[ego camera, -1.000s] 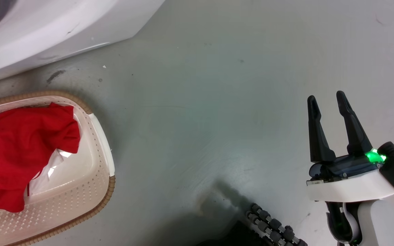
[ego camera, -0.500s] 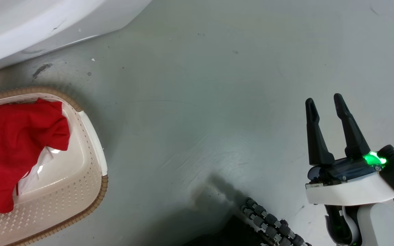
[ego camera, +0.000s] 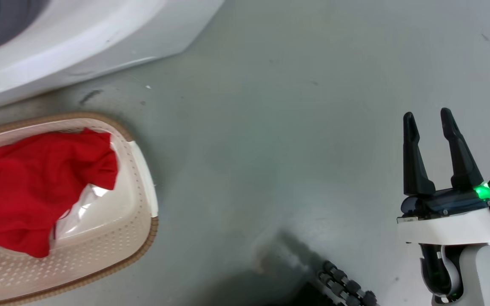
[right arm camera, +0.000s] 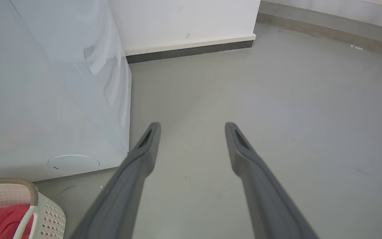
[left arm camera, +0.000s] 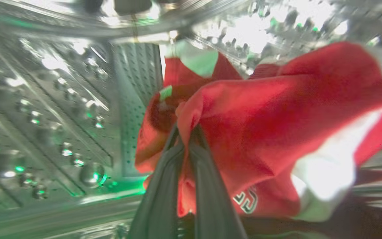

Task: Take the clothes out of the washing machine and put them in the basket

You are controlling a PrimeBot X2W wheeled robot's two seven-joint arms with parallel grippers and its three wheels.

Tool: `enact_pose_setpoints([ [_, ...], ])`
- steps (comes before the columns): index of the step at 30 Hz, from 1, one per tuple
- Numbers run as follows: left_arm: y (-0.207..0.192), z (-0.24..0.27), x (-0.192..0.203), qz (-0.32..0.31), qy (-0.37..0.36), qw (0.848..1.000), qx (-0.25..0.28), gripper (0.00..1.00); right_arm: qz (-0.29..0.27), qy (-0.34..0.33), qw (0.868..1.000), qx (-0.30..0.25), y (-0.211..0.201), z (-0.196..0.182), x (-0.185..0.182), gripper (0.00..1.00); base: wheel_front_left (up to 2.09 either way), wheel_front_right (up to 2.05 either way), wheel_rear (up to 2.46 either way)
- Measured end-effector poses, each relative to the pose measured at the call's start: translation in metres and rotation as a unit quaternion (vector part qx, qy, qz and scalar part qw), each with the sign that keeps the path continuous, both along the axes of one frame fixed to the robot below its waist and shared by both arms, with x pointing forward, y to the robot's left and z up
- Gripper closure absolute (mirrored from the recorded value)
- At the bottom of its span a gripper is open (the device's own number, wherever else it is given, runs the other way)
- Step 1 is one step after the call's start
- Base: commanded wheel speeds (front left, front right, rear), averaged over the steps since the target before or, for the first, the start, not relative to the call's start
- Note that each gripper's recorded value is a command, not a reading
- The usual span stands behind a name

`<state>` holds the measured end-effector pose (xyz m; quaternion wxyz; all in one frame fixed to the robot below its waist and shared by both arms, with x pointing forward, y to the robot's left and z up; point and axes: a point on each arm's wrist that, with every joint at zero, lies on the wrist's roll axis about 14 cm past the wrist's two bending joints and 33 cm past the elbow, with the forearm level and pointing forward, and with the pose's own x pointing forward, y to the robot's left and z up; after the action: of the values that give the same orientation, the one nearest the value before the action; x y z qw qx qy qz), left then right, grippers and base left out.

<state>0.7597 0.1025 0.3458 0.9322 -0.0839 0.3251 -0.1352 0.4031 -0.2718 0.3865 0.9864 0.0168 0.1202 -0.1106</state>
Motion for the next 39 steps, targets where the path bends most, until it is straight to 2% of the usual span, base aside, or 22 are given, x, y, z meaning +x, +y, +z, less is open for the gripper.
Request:
enact_pose_setpoints([
  [5, 0.007, 0.017, -0.014, -0.01, -0.052, 0.999, 0.012, 1.0, 0.012, -0.017, 1.0, -0.007, 0.004, 0.01, 0.006, 0.0, 0.0, 0.0, 0.0],
  [10, 0.017, 0.039, -0.035, 0.003, -0.096, 0.995, 0.003, 1.0, 0.024, -0.044, 0.999, -0.011, 0.009, 0.027, 0.012, 0.0, 0.0, 0.0, 0.0],
  [22, 0.026, 0.104, -0.118, -0.011, -0.195, 0.981, -0.018, 1.0, 0.054, -0.103, 0.993, -0.014, 0.029, 0.072, 0.006, 0.0, 0.0, 0.0, 0.0],
  [23, 0.035, 0.124, -0.139, -0.004, -0.226, 0.974, -0.026, 1.0, 0.06, -0.117, 0.991, -0.013, 0.034, 0.083, 0.001, 0.0, 0.0, 0.0, 0.0],
  [28, 0.054, 0.159, -0.17, 0.005, -0.286, 0.958, -0.023, 1.0, 0.067, -0.137, 0.988, -0.012, 0.041, 0.1, -0.009, 0.0, 0.0, 0.0, 0.0],
  [39, 0.055, 0.237, -0.234, 0.01, -0.397, 0.917, -0.044, 1.0, 0.085, -0.174, 0.981, -0.013, 0.054, 0.126, -0.024, 0.0, 0.0, 0.0, 0.0],
])
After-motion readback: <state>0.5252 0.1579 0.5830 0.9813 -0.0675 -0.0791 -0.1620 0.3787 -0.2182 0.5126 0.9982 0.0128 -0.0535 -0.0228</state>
